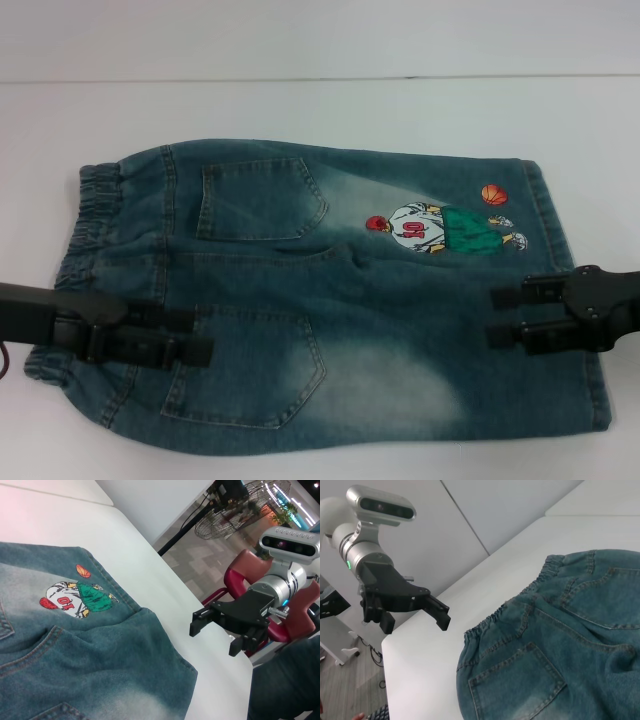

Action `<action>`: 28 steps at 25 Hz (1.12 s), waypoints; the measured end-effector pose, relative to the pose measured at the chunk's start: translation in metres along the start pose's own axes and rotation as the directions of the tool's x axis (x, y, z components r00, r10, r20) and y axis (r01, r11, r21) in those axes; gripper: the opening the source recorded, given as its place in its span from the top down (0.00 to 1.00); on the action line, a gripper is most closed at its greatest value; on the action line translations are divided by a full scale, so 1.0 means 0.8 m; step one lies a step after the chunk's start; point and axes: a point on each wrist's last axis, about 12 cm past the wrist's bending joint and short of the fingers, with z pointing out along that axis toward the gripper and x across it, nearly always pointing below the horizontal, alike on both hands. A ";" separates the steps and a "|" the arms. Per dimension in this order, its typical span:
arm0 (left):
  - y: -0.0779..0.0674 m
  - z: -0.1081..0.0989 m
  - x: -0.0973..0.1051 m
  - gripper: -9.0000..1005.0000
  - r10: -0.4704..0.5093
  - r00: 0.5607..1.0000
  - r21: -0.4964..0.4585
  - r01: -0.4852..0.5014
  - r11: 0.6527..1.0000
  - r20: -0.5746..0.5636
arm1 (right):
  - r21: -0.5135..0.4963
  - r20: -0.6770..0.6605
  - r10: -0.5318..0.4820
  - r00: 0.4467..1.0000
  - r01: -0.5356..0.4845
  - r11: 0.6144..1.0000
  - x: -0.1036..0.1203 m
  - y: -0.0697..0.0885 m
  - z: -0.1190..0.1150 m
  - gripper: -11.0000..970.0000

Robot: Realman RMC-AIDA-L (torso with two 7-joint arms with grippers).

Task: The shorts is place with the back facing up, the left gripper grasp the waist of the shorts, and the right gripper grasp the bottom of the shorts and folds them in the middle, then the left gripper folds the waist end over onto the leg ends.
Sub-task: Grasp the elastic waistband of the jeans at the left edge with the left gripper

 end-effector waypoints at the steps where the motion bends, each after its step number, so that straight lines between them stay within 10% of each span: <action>1: 0.000 0.000 0.000 0.06 0.000 1.000 0.000 0.000 1.000 0.000 | -0.001 -0.001 0.000 1.000 0.000 1.000 0.000 0.000 0.000 0.20; 18: 0.001 -0.014 -0.004 0.08 -0.081 0.997 -0.044 0.082 0.996 0.014 | 0.005 0.000 0.003 1.000 -0.003 1.000 0.001 -0.001 0.001 0.20; 28: 0.011 -0.074 -0.011 0.09 -0.459 0.887 -0.345 0.446 0.826 0.048 | 0.027 -0.021 -0.002 1.000 0.002 1.000 0.001 -0.005 0.007 0.20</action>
